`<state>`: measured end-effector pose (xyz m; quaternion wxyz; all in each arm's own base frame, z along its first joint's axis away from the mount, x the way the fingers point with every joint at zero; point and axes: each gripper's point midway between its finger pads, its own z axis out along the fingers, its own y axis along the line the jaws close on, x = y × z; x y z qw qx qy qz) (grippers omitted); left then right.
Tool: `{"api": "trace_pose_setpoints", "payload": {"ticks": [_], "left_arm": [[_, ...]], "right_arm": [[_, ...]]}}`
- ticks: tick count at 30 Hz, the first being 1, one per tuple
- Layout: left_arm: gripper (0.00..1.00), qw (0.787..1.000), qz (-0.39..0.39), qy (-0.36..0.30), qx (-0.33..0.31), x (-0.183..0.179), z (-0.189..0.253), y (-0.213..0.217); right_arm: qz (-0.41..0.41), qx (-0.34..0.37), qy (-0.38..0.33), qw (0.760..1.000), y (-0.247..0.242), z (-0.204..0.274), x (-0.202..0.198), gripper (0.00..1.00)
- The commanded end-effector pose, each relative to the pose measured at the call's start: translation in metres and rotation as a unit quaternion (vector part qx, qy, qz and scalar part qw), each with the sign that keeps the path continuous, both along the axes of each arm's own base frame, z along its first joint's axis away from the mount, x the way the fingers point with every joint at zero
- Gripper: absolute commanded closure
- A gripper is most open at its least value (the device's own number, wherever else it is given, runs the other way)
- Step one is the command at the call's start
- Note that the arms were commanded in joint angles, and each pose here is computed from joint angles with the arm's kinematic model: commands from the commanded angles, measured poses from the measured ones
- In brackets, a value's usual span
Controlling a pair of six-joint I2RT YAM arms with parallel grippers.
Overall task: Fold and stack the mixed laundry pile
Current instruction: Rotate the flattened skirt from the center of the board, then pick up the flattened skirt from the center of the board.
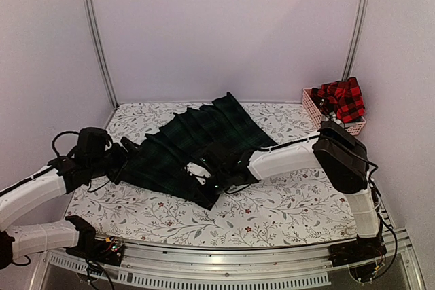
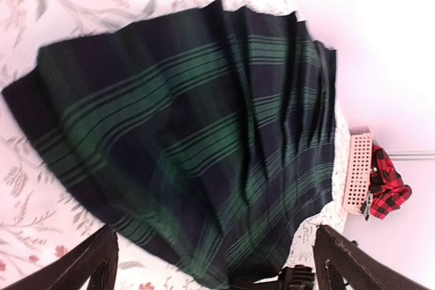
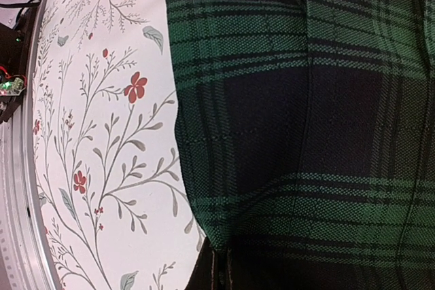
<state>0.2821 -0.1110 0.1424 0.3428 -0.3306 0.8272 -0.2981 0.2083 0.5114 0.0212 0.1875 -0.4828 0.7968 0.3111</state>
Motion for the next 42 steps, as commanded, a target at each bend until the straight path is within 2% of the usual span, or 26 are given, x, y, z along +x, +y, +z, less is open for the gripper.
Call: {"api": "trace_pose_setpoints", "payload": {"ticks": [1, 4, 9, 13, 18, 22, 23, 24, 27, 33, 38, 42], "left_arm": [[0.00, 0.993, 0.063, 0.088, -0.035, -0.033, -0.051, 0.015], [0.00, 0.991, 0.079, 0.098, -0.033, -0.033, -0.066, 0.019], [0.00, 0.983, 0.101, 0.150, -0.026, -0.032, -0.097, 0.020], [0.01, 0.984, 0.102, 0.144, -0.032, -0.015, -0.106, 0.015], [0.32, 0.985, 0.108, 0.133, -0.033, 0.011, -0.116, 0.015], [0.65, 0.984, 0.113, 0.131, -0.031, 0.026, -0.119, 0.025], [0.78, 0.985, 0.118, 0.119, -0.030, 0.030, -0.113, 0.029], [0.86, 0.986, 0.124, 0.107, -0.026, 0.033, -0.105, 0.034], [1.00, 0.986, 0.142, 0.089, 0.012, 0.030, -0.077, 0.051], [1.00, 0.984, 0.171, 0.027, 0.041, 0.017, -0.009, 0.074], [1.00, 0.980, 0.185, 0.007, 0.070, 0.008, 0.029, 0.089], [1.00, 0.980, 0.176, 0.002, 0.092, 0.018, 0.049, 0.090]], "right_arm": [[0.003, -0.030, 0.035, 0.999, -0.006, -0.021, -0.010, 1.00], [0.006, -0.031, 0.041, 0.999, -0.004, -0.021, -0.011, 1.00], [0.002, -0.035, 0.047, 0.998, -0.003, -0.020, -0.011, 1.00], [0.002, -0.037, 0.051, 0.998, -0.004, -0.020, -0.012, 1.00], [0.005, -0.035, 0.051, 0.998, -0.002, -0.015, -0.012, 1.00], [0.015, -0.020, 0.054, 0.998, 0.010, -0.005, -0.011, 1.00], [0.017, -0.019, 0.055, 0.998, 0.013, -0.001, -0.010, 1.00], [0.019, -0.018, 0.055, 0.998, 0.016, 0.000, -0.008, 1.00], [0.024, 0.002, 0.059, 0.998, 0.029, 0.013, -0.008, 1.00], [0.062, 0.064, 0.101, 0.991, 0.062, 0.059, -0.043, 1.00], [0.081, 0.141, 0.142, 0.976, 0.084, 0.117, -0.056, 1.00], [0.094, 0.171, 0.168, 0.966, 0.094, 0.138, -0.060, 1.00]]}}
